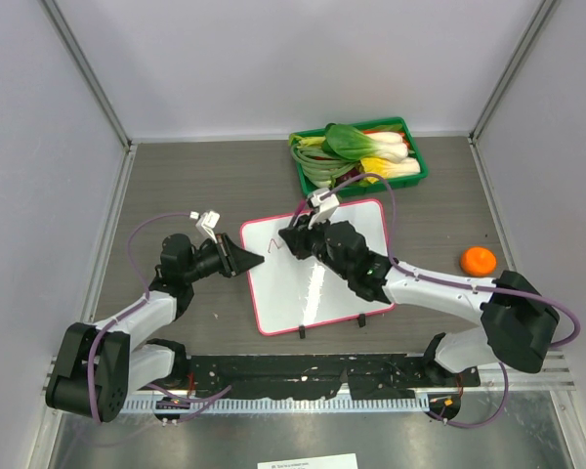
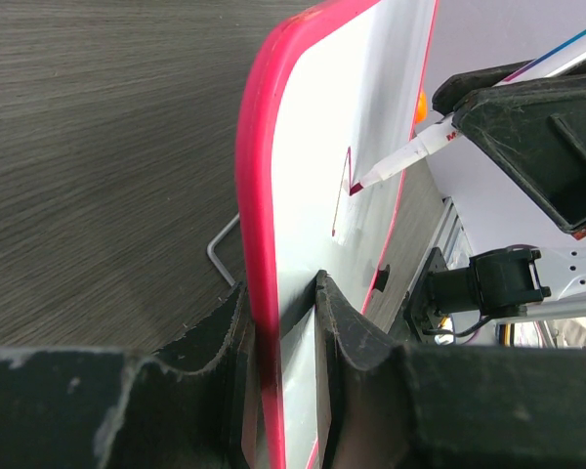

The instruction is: Write a sentence on the whiteboard

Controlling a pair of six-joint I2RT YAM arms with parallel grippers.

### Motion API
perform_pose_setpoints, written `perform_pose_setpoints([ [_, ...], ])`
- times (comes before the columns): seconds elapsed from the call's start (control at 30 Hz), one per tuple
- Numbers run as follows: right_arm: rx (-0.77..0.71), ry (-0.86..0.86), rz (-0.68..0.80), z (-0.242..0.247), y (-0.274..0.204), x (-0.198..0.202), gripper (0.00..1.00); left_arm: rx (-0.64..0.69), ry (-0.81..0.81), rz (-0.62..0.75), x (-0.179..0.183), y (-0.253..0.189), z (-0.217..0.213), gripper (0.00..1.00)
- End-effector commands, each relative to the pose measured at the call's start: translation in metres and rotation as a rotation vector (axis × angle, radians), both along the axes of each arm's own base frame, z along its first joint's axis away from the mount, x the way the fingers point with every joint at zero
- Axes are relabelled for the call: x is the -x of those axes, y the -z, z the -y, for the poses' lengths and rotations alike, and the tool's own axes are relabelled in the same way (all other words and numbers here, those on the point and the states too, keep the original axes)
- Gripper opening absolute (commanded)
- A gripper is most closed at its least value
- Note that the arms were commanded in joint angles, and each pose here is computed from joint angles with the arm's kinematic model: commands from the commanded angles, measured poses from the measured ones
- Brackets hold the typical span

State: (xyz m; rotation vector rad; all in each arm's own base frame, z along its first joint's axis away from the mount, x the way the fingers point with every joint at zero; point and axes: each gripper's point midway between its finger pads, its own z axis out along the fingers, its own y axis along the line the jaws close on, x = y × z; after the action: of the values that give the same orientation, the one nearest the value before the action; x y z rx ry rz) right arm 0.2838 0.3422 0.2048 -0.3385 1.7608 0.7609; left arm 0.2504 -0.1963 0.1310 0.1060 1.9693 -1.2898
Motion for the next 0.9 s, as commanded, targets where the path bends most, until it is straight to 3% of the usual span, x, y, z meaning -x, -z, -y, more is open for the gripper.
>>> perform_pose_setpoints([
  [0.0,0.066,0.097,0.021,0.012,0.003,-0.018,0.00,-0.095,-0.035,0.022,-0.003,0.024,-0.010,0.00],
  [0.87,0.078,0.162,0.048,0.018,-0.010,-0.030,0.01,-0.092,-0.030,0.023,-0.003,0.023,-0.009,0.00],
])
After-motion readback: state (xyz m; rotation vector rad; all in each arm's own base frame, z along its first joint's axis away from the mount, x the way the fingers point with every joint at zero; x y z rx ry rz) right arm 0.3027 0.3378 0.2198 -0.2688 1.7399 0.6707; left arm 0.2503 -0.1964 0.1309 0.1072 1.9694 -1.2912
